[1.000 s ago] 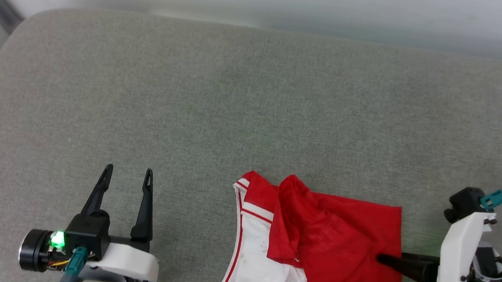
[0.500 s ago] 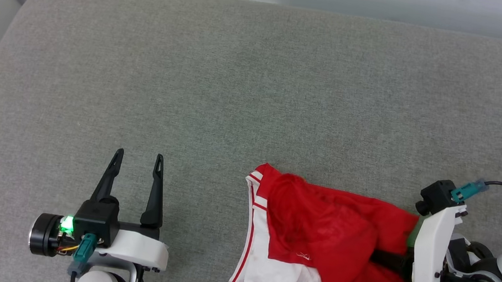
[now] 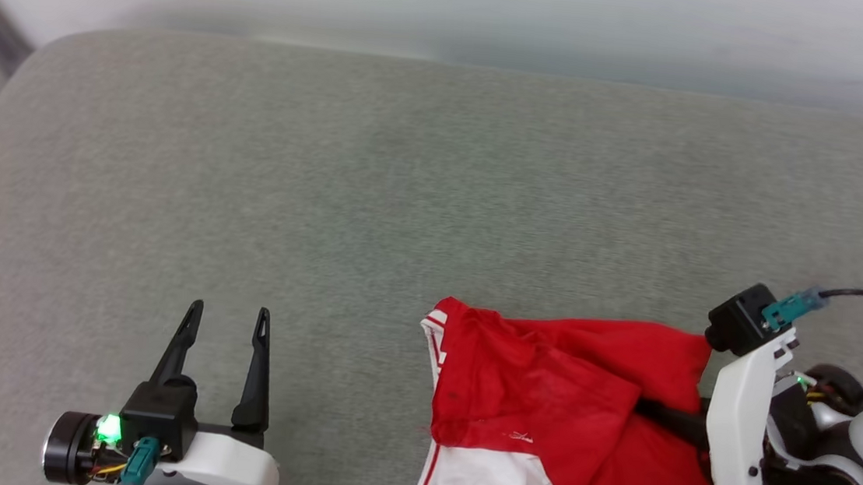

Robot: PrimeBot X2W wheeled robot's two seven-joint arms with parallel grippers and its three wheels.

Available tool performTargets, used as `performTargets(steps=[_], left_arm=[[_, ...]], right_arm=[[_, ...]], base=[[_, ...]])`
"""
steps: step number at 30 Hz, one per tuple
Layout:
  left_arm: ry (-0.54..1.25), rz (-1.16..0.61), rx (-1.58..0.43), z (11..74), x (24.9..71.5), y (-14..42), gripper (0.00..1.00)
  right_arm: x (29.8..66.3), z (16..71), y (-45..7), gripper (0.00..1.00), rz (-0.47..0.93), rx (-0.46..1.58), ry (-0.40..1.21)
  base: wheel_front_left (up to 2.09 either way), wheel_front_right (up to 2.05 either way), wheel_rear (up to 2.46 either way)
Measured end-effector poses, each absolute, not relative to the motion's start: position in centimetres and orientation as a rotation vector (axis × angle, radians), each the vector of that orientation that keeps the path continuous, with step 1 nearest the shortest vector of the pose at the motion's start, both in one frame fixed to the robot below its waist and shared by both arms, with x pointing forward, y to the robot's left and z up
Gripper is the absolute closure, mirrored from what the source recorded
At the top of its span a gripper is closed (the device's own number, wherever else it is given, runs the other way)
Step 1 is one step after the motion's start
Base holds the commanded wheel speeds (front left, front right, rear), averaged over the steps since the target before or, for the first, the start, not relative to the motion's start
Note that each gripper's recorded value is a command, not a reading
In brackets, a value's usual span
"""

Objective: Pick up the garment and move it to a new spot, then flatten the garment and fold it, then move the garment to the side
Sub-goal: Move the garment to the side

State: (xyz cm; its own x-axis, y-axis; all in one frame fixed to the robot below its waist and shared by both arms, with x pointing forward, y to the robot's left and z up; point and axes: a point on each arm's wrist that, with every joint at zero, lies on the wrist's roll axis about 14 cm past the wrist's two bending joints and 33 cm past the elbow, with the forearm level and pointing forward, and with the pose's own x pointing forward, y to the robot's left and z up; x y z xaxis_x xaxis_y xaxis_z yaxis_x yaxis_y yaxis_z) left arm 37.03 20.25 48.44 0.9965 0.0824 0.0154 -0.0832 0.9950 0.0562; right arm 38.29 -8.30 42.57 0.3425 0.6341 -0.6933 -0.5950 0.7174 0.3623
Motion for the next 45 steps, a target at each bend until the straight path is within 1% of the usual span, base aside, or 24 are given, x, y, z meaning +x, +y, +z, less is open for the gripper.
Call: performTargets(steps=[6,13,16,20,25,29,33,35,40,43,44,45], left_arm=[[-0.028,0.014,0.033,48.6,38.4,17.7,0.00],[-0.046,-0.122,0.005,48.5,41.3,13.0,0.00],[-0.049,-0.173,-0.002,48.2,42.7,11.3,0.00],[-0.033,-0.219,-0.002,46.9,44.3,10.0,0.00],[-0.025,-0.254,-0.004,45.6,46.3,9.2,0.00],[-0.013,-0.256,0.002,44.3,47.6,9.5,0.00],[0.004,-0.247,0.003,42.9,48.3,9.9,0.00],[0.013,-0.241,0.005,42.3,48.6,10.2,0.00],[0.027,-0.223,0.012,41.5,48.9,10.9,0.00],[0.022,-0.212,0.016,41.7,48.9,11.3,0.00],[0.019,-0.207,0.018,41.9,48.9,11.4,0.00],[0.013,-0.205,0.018,42.2,48.8,11.4,0.00]], right_arm=[[38.9,46.4,-12.5,1.00,0.734,-0.097,0.813],[39.3,49.4,-20.0,1.00,0.547,-0.197,0.750],[39.4,49.7,-23.3,1.00,0.461,-0.222,0.763],[40.7,49.6,-28.3,1.00,0.324,-0.272,0.781],[42.2,48.9,-35.5,1.00,0.120,-0.333,0.843],[43.7,47.8,-39.5,1.00,-0.001,-0.366,0.876],[45.3,45.8,-41.6,1.00,-0.078,-0.364,0.901],[46.1,45.1,-42.4,1.00,-0.103,-0.393,0.903],[47.4,42.2,-42.4,1.00,-0.124,-0.392,0.920],[47.6,41.9,-42.5,1.00,-0.135,-0.393,0.904],[47.7,42.1,-42.6,0.35,-0.143,-0.388,0.890],[47.7,42.4,-42.8,0.00,-0.152,-0.390,0.873]], base=[[0.00,0.00,0.00],[0.00,0.00,0.00],[0.00,0.00,0.00],[0.00,0.00,0.00],[0.00,0.00,0.00],[0.00,0.00,0.00],[0.00,0.00,0.00],[0.00,0.00,0.00],[0.00,0.00,0.00],[0.00,0.00,0.00],[0.00,0.00,0.00],[0.00,0.00,0.00]])
